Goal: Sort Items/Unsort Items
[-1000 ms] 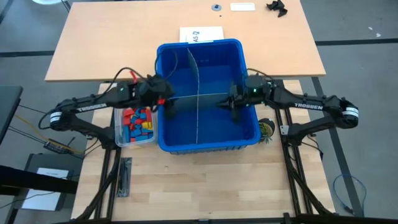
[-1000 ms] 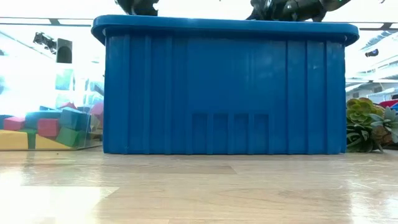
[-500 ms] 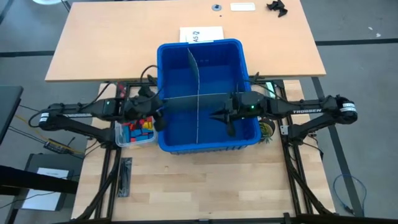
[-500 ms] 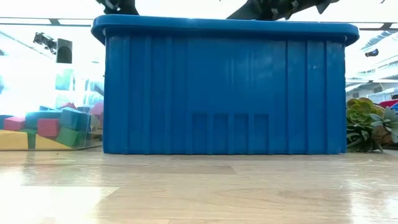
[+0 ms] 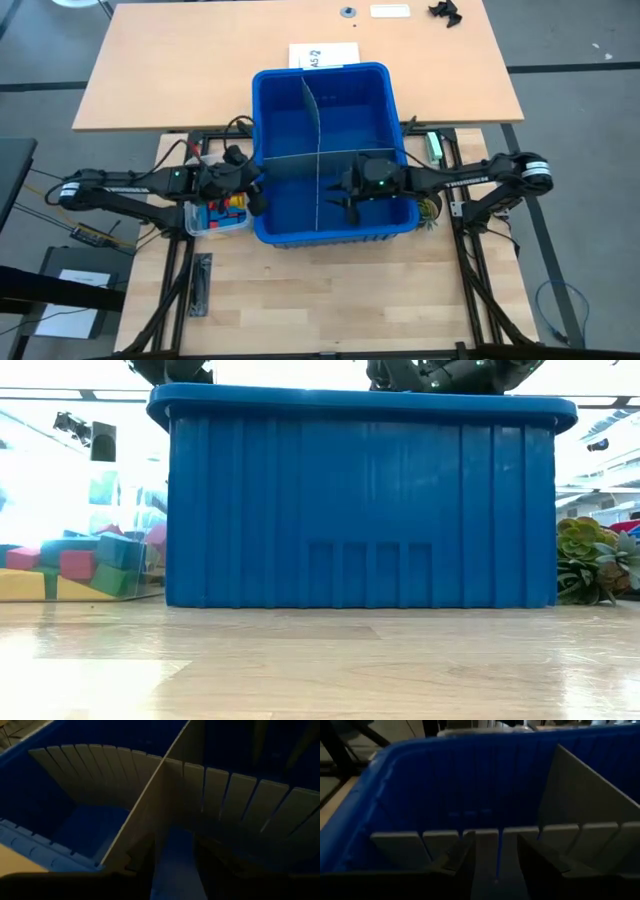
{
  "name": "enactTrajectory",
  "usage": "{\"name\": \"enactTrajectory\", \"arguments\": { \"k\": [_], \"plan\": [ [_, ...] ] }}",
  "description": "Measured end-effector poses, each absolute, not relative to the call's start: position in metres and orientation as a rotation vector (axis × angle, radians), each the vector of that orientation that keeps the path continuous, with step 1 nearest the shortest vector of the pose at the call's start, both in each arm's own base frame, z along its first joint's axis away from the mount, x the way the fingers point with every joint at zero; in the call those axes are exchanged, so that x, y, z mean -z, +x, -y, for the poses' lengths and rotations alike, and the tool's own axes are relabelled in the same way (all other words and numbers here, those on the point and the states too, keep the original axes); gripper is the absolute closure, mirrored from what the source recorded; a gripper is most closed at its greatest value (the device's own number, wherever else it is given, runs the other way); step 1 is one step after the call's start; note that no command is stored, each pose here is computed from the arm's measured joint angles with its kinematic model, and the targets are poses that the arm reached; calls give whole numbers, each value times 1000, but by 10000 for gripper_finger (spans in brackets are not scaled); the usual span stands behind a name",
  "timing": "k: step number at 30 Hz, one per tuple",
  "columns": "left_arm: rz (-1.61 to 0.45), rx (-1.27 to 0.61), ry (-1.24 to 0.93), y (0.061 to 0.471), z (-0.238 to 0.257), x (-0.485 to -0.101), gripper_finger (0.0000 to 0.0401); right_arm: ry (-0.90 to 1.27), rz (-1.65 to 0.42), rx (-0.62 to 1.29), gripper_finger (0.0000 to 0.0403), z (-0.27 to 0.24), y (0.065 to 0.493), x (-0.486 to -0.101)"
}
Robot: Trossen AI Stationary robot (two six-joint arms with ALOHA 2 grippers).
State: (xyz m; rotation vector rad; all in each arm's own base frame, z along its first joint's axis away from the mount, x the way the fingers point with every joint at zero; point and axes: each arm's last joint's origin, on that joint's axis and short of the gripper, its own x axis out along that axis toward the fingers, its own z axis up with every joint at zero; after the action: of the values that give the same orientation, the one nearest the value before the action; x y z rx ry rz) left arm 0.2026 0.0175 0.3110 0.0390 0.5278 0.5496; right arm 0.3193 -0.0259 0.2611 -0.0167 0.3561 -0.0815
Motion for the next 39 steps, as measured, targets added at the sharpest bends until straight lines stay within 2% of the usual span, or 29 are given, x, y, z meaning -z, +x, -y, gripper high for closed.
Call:
{"name": "enactTrajectory", "arguments": {
  "k": [9, 12, 21, 27, 33, 39],
  "plan": [
    [-549, -543, 64, 210, -18, -307, 261, -16, -369, 81, 259, 26, 320, -258],
    [-545, -548, 48, 209, -18, -316, 261, -16, -369, 80, 260, 26, 320, -259],
    [-819, -649, -85, 166, -17, -352, 261, -16, -371, 80, 261, 26, 320, -258],
    [-902, -728, -169, 141, -17, -342, 261, -9, -371, 81, 264, 26, 320, -258],
    [-916, -746, -188, 138, -17, -324, 261, -10, -372, 81, 265, 26, 320, -258],
    [-1020, -642, -222, 137, -13, -312, 261, -10, -373, 81, 264, 26, 320, -258]
  ]
}}
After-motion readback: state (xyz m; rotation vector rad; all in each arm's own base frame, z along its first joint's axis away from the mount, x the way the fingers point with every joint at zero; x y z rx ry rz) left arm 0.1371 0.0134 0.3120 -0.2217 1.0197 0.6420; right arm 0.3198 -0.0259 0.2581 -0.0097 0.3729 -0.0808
